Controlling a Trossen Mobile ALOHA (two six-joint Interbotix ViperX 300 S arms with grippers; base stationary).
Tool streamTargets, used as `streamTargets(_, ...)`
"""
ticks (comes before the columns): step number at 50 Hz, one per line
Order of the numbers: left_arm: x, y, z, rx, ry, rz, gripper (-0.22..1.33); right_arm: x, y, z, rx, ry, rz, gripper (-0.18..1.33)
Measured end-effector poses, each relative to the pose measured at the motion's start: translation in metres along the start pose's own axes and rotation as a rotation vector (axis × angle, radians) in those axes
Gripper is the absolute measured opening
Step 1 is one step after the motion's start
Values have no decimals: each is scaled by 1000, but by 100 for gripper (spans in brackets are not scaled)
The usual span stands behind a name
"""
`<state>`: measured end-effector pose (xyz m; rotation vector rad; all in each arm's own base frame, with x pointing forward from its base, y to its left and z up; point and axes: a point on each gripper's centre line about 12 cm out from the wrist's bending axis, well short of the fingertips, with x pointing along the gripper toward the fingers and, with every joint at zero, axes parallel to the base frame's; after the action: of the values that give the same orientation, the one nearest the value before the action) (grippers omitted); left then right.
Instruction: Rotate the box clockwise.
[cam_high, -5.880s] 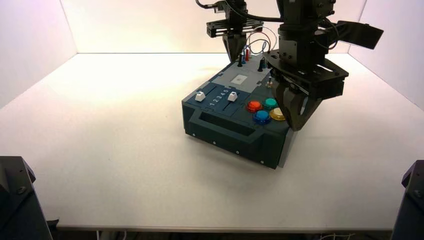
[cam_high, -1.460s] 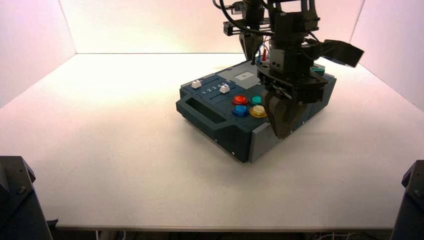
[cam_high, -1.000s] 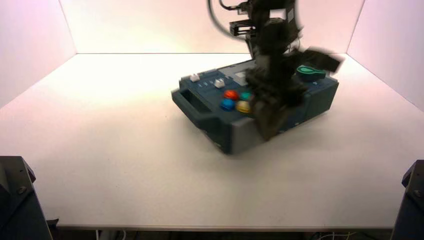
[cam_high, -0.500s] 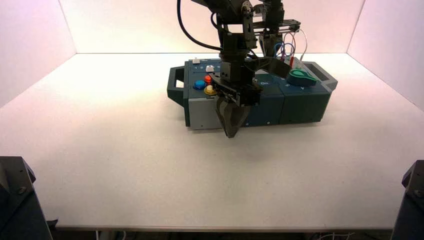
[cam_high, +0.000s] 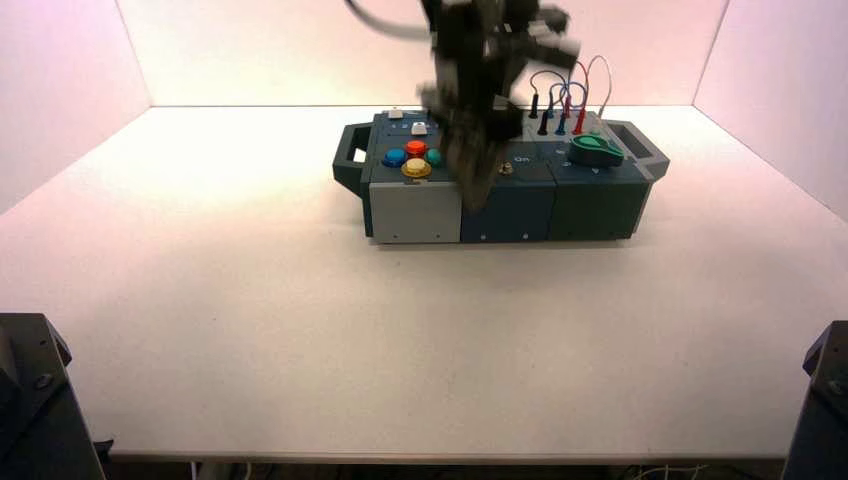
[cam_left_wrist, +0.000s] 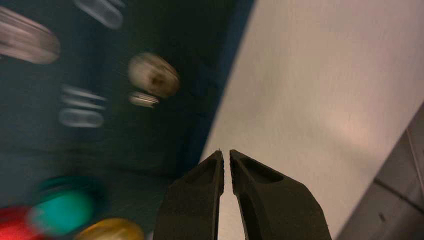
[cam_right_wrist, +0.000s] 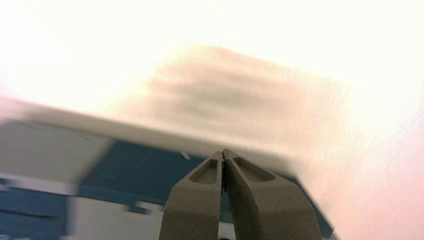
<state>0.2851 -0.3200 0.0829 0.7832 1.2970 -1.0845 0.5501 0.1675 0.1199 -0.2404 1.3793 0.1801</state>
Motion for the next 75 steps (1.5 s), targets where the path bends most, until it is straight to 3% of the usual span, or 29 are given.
streamTargets(8, -42, 3, 10, 8, -109, 57, 15, -29, 14, 22, -29, -73, 6, -14)
streamTargets(17, -60, 0, 8, 4, -144, 68, 15, -40, 24, 27, -44, -74, 10, -14)
streamTargets(27, -81, -12, -10, -5, -196, 96, 15, -61, 22, 31, -44, -105, 15, -14)
streamTargets(34, -97, -17, -23, -24, -251, 125, 15, -97, 22, 34, -47, -167, 28, -14)
streamTargets(42, -103, -17, -37, -51, -271, 140, 15, -136, 45, 36, -93, -250, 54, -14)
streamTargets(46, -103, -16, -46, -68, -268, 143, 15, -145, 63, 35, -122, -266, 68, -14)
streamTargets(51, -105, -16, -54, -81, -279, 152, 15, -152, 100, 29, -184, -267, 89, -14)
streamTargets(56, -112, -16, -62, -88, -302, 171, 15, -159, 117, 23, -212, -256, 99, -14)
streamTargets(63, -134, -10, -75, -117, -354, 211, 15, -157, 129, 14, -226, -203, 98, -14)
streamTargets(75, -164, -1, -97, -172, -425, 269, 14, -167, 124, -5, -196, -132, 89, -14)
